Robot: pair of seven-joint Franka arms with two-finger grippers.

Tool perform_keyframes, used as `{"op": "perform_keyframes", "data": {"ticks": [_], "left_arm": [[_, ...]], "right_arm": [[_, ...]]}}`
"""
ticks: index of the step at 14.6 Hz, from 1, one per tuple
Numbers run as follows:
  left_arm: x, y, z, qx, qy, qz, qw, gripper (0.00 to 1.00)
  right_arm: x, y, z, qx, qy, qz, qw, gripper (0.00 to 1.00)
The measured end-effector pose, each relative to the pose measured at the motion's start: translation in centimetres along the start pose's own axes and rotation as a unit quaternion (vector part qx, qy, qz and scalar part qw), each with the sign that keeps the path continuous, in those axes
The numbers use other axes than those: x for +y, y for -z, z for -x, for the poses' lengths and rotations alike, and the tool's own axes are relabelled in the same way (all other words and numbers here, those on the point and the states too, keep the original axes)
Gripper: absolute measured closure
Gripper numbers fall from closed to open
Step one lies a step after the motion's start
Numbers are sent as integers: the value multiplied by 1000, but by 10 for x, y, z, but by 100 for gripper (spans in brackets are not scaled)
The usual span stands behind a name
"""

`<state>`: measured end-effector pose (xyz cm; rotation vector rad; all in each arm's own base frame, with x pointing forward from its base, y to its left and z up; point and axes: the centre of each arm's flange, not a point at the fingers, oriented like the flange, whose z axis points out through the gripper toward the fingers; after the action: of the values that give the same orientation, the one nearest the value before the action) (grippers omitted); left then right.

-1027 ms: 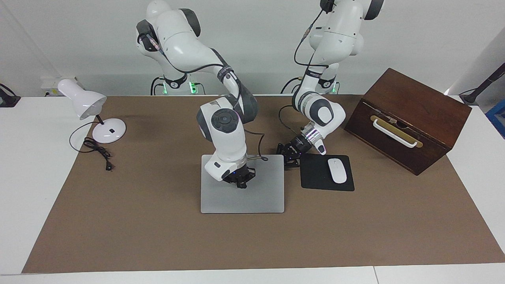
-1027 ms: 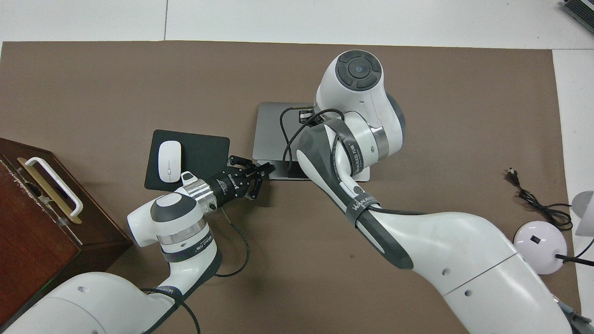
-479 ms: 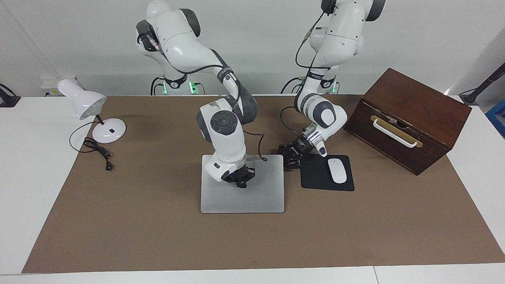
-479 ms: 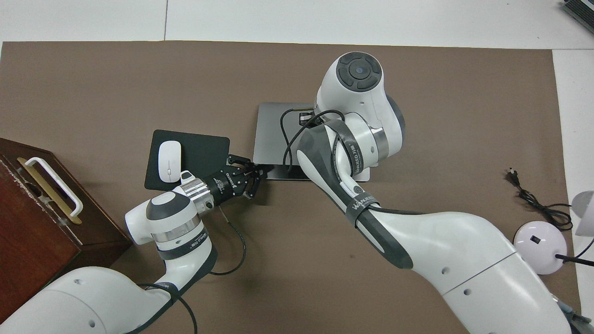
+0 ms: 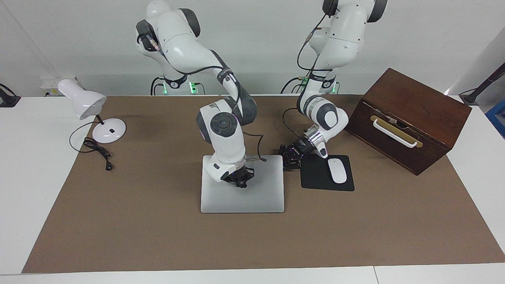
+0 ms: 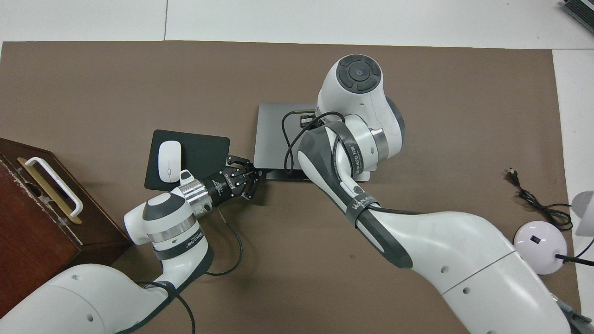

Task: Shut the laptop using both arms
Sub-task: 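Press the lid fully shut with the right gripper against the left gripper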

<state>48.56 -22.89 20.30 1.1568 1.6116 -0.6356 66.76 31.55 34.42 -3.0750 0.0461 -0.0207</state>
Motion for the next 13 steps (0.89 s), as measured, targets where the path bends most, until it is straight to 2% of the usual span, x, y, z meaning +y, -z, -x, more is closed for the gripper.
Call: {"op": "perform_keyframes", "data": {"ticks": [13], "left_arm": [[-1,0,-1,-2,-6,2,1000,99]], "right_arm": [[5,-13,6,-14,-1,7,1000,99]]}}
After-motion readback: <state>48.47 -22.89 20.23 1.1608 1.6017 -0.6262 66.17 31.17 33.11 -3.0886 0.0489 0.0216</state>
